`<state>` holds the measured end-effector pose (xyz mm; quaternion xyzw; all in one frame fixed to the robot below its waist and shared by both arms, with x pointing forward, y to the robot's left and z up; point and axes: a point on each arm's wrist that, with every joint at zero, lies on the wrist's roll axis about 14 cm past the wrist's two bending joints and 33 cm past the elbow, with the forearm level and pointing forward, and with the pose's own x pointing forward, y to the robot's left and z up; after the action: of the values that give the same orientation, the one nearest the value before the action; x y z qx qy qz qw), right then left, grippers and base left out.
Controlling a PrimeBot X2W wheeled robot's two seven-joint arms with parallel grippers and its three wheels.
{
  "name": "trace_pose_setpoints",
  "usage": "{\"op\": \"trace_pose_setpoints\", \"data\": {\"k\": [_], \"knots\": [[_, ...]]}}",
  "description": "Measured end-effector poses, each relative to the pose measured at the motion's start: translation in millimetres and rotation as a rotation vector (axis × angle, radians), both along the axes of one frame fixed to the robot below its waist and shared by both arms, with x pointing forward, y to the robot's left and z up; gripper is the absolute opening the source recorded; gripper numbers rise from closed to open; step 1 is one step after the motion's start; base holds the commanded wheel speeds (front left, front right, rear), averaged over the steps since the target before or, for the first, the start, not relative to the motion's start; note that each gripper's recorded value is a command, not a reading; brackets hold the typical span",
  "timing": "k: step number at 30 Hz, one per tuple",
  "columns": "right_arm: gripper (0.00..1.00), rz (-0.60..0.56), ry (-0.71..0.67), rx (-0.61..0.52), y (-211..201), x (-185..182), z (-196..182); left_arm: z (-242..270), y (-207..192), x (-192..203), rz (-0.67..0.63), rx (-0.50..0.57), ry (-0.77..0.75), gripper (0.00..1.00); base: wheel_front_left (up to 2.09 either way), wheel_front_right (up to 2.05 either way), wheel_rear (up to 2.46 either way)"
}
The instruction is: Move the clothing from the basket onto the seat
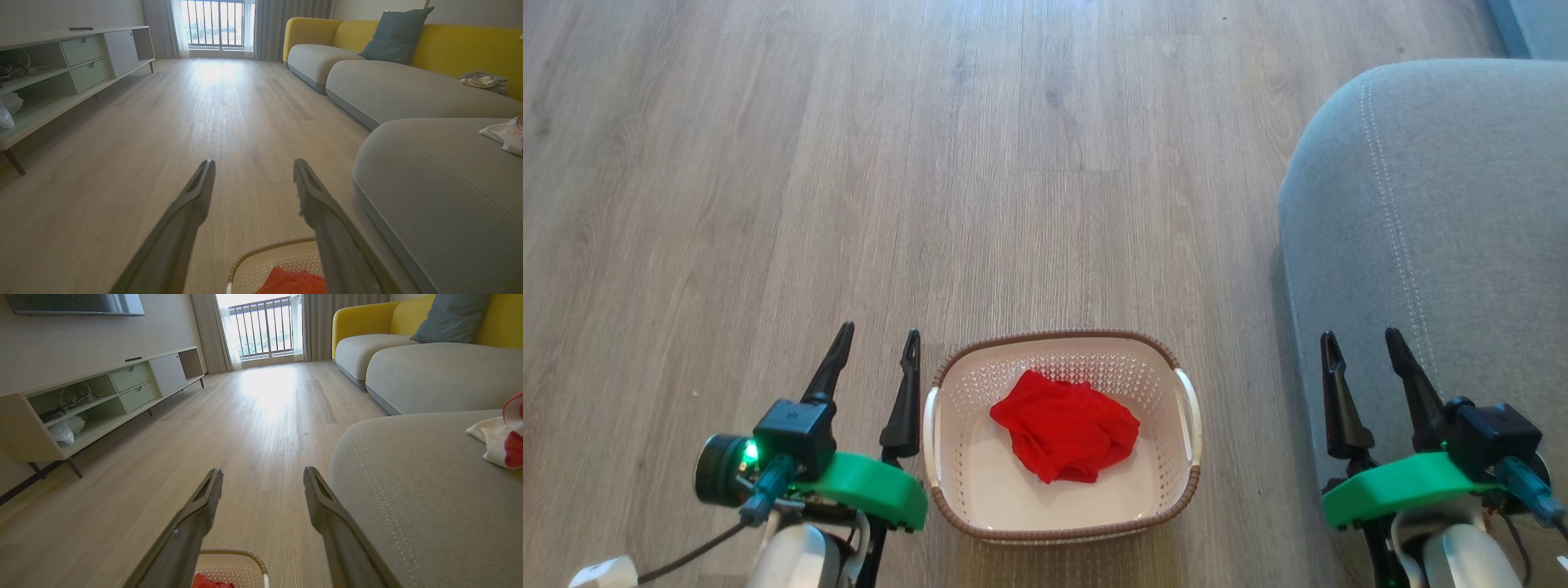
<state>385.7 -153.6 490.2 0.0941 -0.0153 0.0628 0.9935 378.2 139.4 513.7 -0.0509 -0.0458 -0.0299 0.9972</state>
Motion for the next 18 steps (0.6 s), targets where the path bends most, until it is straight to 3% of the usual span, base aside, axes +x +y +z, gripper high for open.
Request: {"op": "trace_pose_setpoints", "data": {"k": [18], "knots": [[1.00,-0.011,0.023,0.011,-2.9,3.1,-8.0,-8.3,-0.4,2.4,-0.002,0.000,0.024,1.00,0.00,0.00,0.00]]}}
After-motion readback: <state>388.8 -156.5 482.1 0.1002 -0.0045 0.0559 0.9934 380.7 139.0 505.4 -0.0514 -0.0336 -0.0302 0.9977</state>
